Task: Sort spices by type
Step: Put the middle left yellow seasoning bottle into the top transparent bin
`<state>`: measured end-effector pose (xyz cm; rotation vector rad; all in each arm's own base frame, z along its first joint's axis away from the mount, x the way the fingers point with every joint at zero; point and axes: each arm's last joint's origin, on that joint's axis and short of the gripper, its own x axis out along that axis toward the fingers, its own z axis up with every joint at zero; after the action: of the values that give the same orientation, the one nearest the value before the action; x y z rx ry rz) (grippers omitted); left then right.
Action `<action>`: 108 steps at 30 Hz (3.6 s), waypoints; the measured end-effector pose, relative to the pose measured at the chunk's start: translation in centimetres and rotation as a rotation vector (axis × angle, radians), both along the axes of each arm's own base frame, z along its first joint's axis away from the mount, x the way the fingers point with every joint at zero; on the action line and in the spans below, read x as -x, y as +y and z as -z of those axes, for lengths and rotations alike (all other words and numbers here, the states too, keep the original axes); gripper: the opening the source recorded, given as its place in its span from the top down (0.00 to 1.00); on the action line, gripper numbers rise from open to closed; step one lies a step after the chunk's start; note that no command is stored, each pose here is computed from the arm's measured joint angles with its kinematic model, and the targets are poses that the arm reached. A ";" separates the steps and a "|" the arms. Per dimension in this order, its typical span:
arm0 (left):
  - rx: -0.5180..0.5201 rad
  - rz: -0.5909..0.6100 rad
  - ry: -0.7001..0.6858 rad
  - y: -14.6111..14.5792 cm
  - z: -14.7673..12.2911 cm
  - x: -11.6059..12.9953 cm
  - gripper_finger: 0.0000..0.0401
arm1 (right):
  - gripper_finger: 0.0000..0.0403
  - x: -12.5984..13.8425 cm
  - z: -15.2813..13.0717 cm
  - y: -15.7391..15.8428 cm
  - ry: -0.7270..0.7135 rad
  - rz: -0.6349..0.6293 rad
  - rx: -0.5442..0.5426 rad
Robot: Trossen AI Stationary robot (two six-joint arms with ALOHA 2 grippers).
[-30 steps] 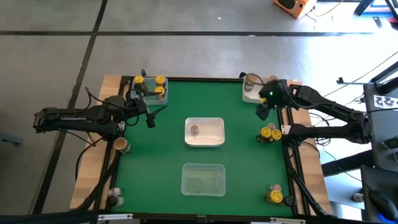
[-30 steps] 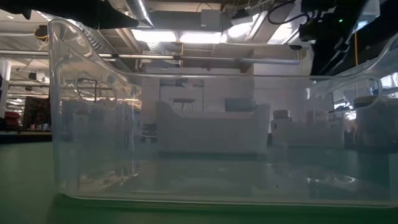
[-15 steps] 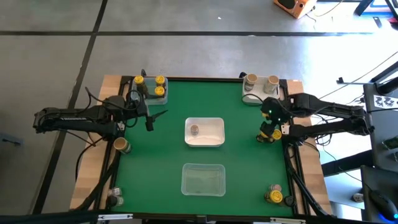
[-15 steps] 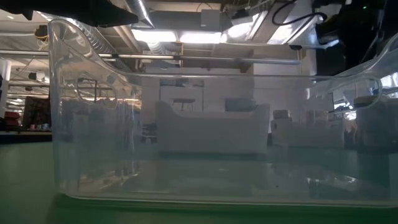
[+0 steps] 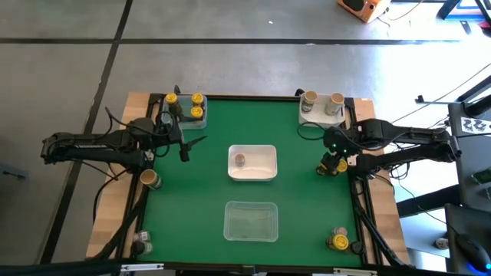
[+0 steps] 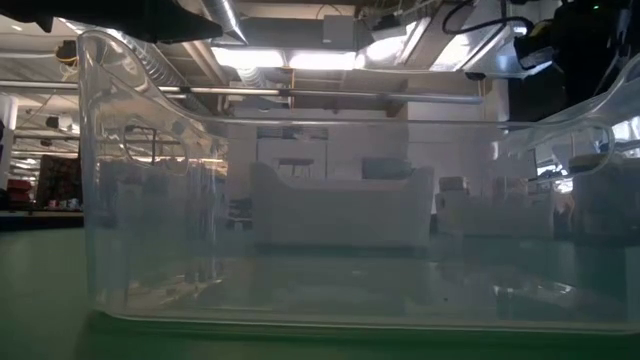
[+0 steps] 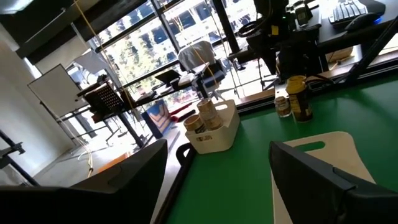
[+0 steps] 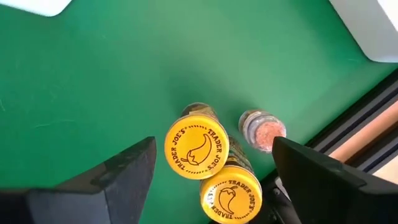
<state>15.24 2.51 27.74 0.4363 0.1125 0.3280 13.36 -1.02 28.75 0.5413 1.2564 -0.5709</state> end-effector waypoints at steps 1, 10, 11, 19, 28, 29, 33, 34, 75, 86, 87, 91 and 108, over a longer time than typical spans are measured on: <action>-0.005 0.000 0.001 0.0 0.0 0.0 0.31 | 0.21 0.0 0.0 0.1 0.003 -0.003 0.001; -0.007 0.000 -0.004 0.0 -0.1 0.0 0.31 | 0.21 -0.8 0.9 0.8 0.052 -0.049 0.010; -0.006 0.000 -0.004 0.0 -0.1 0.0 0.31 | 0.21 -0.8 1.3 0.8 0.061 -0.049 0.010; 0.009 0.000 -0.009 0.0 0.0 0.0 0.31 | 0.21 -0.8 4.4 0.9 0.150 -0.045 -0.047; 0.008 0.000 -0.011 0.0 -0.1 0.0 0.31 | 0.21 -1.6 4.5 0.9 0.080 -0.066 -0.036; 0.008 0.000 -0.011 0.0 -0.1 0.0 0.31 | 0.21 -1.6 4.5 0.8 0.085 -0.064 -0.026; 0.008 0.000 -0.011 0.0 -0.1 0.0 0.31 | 0.21 -1.3 4.5 0.7 0.112 -0.057 0.012; 0.008 -0.001 -0.011 0.0 -0.1 0.0 0.31 | 0.21 -1.3 4.5 0.7 0.112 -0.057 0.014; 0.015 -0.001 -0.029 0.0 -0.2 0.0 0.31 | 0.22 -1.1 6.6 1.0 0.132 -0.056 -0.087; 0.015 -0.001 -0.030 0.0 -0.2 0.0 0.31 | 0.44 -1.6 6.6 1.0 0.081 -0.069 -0.083; 0.016 -0.002 -0.031 0.0 -0.2 0.0 0.31 | 0.44 -1.6 6.5 1.0 0.082 -0.069 -0.082; 0.015 -0.001 -0.034 0.0 -0.3 0.0 0.31 | 0.44 -2.2 5.5 0.9 0.022 -0.066 -0.053; 0.016 -0.001 -0.034 0.0 -0.3 0.0 0.31 | 0.43 -7.4 0.4 0.1 -0.543 -0.261 0.267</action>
<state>15.25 2.51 28.01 0.4148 0.0819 0.3355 20.72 -0.91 28.37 0.2734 0.7044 -0.3311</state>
